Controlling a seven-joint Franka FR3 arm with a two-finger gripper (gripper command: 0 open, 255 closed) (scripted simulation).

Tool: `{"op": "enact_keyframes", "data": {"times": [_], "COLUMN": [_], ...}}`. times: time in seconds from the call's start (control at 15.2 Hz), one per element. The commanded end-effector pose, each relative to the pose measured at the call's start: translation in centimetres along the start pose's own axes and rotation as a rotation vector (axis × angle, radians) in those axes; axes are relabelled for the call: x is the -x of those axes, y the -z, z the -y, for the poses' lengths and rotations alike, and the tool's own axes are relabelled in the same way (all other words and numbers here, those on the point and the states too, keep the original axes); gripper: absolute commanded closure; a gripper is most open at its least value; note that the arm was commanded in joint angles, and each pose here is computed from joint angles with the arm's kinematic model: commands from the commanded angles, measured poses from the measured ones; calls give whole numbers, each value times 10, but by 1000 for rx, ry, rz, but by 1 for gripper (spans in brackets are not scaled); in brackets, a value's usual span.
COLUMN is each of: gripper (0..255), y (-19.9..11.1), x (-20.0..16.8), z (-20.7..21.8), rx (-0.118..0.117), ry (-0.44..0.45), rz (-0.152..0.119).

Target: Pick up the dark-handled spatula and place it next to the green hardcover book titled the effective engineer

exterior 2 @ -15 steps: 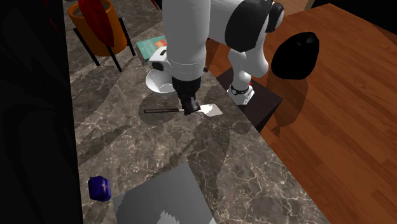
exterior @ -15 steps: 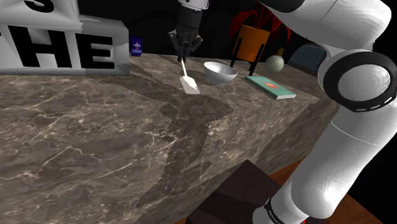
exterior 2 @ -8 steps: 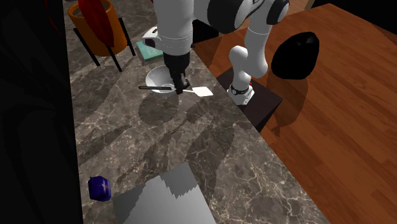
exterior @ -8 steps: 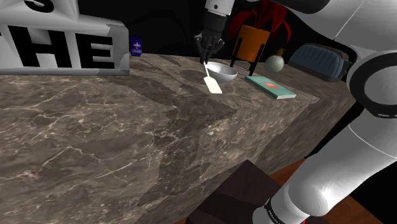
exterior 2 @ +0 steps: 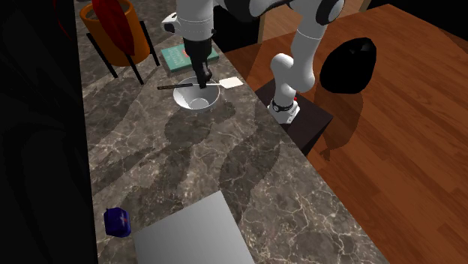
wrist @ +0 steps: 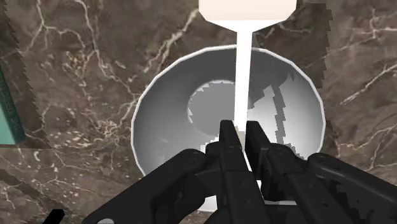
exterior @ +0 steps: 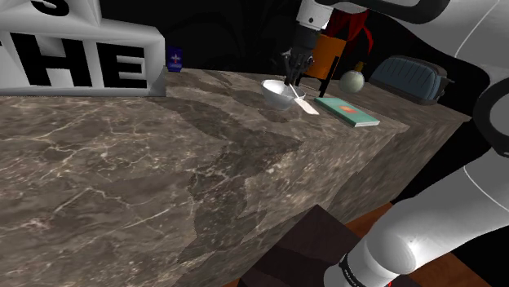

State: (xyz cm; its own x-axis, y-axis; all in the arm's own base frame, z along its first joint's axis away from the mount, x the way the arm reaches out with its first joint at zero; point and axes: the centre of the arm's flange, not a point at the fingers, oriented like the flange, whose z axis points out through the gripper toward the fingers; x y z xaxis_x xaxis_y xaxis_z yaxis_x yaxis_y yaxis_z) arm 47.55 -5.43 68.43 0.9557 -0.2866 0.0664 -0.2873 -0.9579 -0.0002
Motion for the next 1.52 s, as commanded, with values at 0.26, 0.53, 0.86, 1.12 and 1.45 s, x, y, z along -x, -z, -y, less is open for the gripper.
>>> {"op": "enact_keyframes", "data": {"times": [0.26, 0.53, 0.86, 1.12, 1.45], "gripper": [255, 255, 255, 255, 255], "y": [2, 3, 3, 4, 4], "x": [8, 14, 21, 27, 34], "z": [-79, -131, -197, -249, -315], "rx": [0, 0, 0, 0, 0], "ry": [2, 2, 2, 2, 2], "rz": [0, 0, 0, 0, 0]}}
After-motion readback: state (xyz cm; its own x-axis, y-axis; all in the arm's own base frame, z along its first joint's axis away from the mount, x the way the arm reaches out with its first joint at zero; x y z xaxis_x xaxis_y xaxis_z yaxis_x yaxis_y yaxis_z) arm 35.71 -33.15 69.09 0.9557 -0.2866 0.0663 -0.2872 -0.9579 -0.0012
